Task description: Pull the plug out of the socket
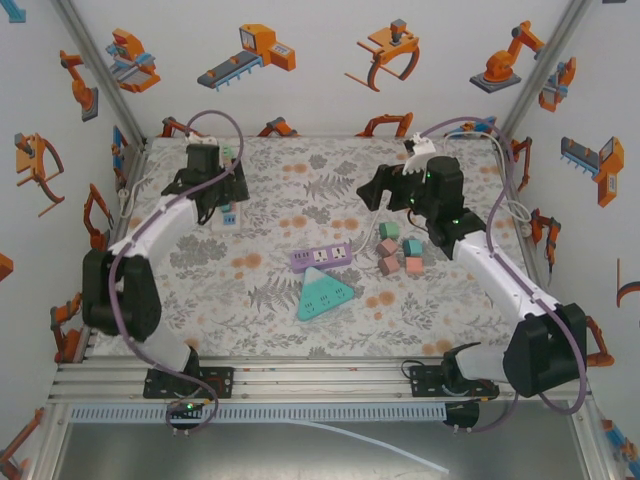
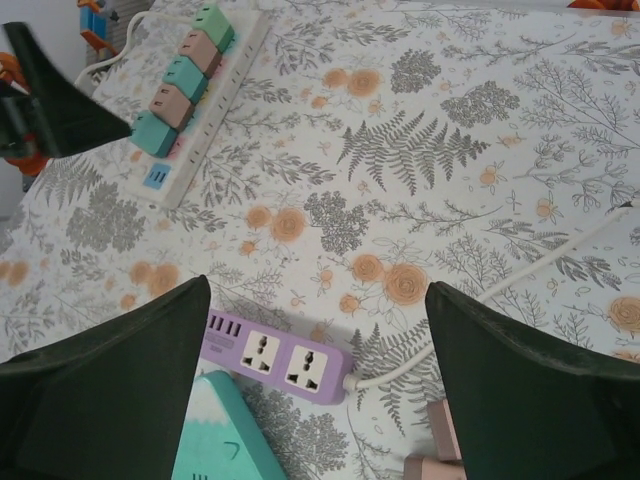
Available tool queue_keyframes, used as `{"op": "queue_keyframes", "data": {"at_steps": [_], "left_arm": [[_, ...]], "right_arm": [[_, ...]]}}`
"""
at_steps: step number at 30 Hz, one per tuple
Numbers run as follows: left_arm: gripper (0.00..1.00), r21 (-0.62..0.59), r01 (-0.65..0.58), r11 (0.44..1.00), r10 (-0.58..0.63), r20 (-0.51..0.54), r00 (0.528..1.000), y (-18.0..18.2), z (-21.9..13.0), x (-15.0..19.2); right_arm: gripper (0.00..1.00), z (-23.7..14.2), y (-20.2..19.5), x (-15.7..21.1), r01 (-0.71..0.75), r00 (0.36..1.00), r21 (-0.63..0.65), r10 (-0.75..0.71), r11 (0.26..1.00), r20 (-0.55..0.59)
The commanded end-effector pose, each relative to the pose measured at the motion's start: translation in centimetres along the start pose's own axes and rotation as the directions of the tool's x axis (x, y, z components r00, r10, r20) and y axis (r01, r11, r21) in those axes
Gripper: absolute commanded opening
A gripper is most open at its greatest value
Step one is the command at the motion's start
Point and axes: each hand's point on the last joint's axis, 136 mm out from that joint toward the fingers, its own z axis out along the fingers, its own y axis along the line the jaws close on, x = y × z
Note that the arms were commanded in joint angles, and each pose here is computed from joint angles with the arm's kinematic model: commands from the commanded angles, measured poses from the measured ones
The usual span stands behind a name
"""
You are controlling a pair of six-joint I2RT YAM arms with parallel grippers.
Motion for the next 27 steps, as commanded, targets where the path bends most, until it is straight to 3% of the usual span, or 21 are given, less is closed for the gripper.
{"op": "queue_keyframes", "data": {"at_steps": [1, 6, 8, 12, 15, 20, 27], "left_arm": [[0.97, -0.073, -0.090, 0.993, 0.089, -0.008, 0.996, 1.3, 3.2, -1.6], [0.97, 0.016, -0.091, 0.996, 0.092, -0.085, 0.992, 0.4, 9.0, -1.5], [0.97, 0.043, -0.091, 0.995, 0.095, -0.115, 0.989, 0.1, 10.8, -1.2], [0.97, 0.095, -0.098, 0.991, 0.112, -0.152, 0.982, -0.8, 13.0, -0.7], [0.97, 0.071, -0.097, 0.993, 0.110, -0.220, 0.969, -0.2, 14.3, 0.2], [0.99, 0.056, -0.128, 0.990, 0.137, -0.239, 0.961, 0.2, 15.1, 0.2], [0.87, 0.035, -0.190, 0.981, 0.189, -0.386, 0.903, 0.9, 16.7, 2.0]], "right_arm": [[0.83, -0.7, 0.2, -1.1, 0.030, 0.999, 0.009, -0.030, 1.000, 0.024], [0.91, -1.5, 1.2, -1.0, 0.050, 0.999, -0.034, -0.049, 0.998, 0.023], [0.99, -1.7, 2.3, -1.0, 0.074, 0.997, -0.094, -0.072, 0.993, 0.026], [0.99, -1.9, 3.1, -0.9, 0.088, 0.996, -0.136, -0.084, 0.987, 0.034], [0.99, -1.9, 3.2, -1.1, 0.084, 0.996, -0.140, -0.080, 0.986, 0.035], [0.99, -1.9, 3.9, -1.5, 0.074, 0.997, -0.179, -0.069, 0.981, 0.037], [0.99, -2.6, 4.3, -2.2, 0.085, 0.995, -0.181, -0.075, 0.980, 0.063]]}}
